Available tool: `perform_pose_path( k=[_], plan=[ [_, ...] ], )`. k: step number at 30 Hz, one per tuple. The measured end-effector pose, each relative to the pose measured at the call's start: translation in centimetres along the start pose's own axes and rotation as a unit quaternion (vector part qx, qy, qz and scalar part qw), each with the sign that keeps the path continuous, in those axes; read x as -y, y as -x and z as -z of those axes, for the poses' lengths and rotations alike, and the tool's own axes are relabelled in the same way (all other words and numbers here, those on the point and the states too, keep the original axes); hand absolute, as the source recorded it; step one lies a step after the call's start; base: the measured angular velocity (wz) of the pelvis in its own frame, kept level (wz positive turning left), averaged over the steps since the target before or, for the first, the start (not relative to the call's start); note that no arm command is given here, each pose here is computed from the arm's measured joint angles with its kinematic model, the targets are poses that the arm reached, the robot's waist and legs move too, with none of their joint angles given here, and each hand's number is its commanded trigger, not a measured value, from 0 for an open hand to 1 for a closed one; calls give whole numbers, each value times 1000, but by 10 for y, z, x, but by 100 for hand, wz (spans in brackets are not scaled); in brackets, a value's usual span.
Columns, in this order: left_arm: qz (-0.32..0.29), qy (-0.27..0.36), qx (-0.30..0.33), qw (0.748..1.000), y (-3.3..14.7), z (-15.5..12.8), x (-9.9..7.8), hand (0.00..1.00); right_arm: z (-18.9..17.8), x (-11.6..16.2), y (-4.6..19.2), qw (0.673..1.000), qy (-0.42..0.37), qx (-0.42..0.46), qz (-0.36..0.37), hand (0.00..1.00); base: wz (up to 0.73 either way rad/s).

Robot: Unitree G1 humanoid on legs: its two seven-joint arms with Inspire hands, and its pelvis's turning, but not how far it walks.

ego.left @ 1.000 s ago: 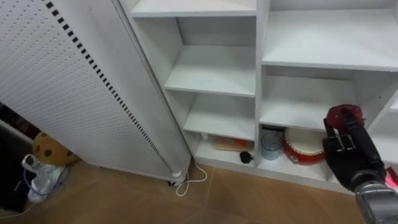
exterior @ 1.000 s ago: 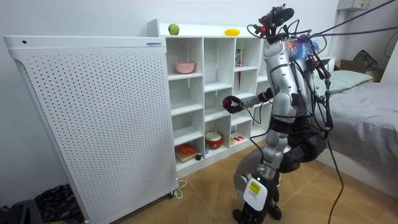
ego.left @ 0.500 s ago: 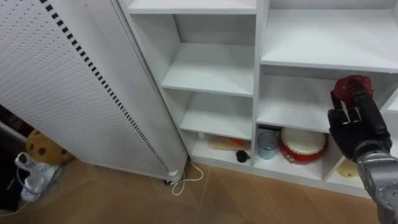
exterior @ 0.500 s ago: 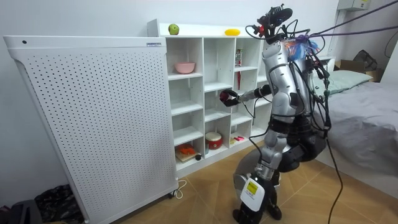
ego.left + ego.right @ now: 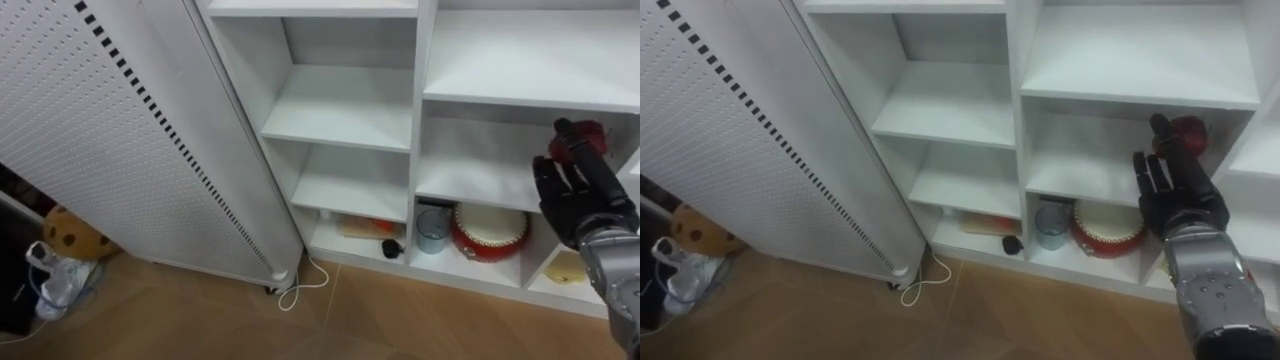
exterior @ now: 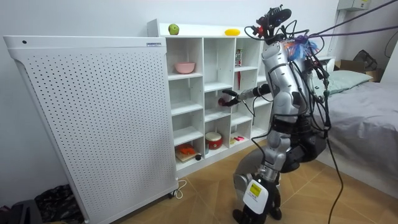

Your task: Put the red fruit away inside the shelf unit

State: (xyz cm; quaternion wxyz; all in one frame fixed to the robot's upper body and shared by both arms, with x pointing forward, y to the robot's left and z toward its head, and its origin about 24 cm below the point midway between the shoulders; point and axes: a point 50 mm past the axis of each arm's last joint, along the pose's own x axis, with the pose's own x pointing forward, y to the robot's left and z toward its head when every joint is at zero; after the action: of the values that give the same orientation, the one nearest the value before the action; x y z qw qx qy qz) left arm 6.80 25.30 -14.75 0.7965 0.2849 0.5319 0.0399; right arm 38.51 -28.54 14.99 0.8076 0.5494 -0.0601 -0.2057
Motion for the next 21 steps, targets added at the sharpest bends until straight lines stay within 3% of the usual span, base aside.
perform_pose_path(
  k=[21],
  plan=[
    [-2,-5,-3,1000,2,8,-3,0,-2,13,1,999,37,2,12,0,0]
  ],
)
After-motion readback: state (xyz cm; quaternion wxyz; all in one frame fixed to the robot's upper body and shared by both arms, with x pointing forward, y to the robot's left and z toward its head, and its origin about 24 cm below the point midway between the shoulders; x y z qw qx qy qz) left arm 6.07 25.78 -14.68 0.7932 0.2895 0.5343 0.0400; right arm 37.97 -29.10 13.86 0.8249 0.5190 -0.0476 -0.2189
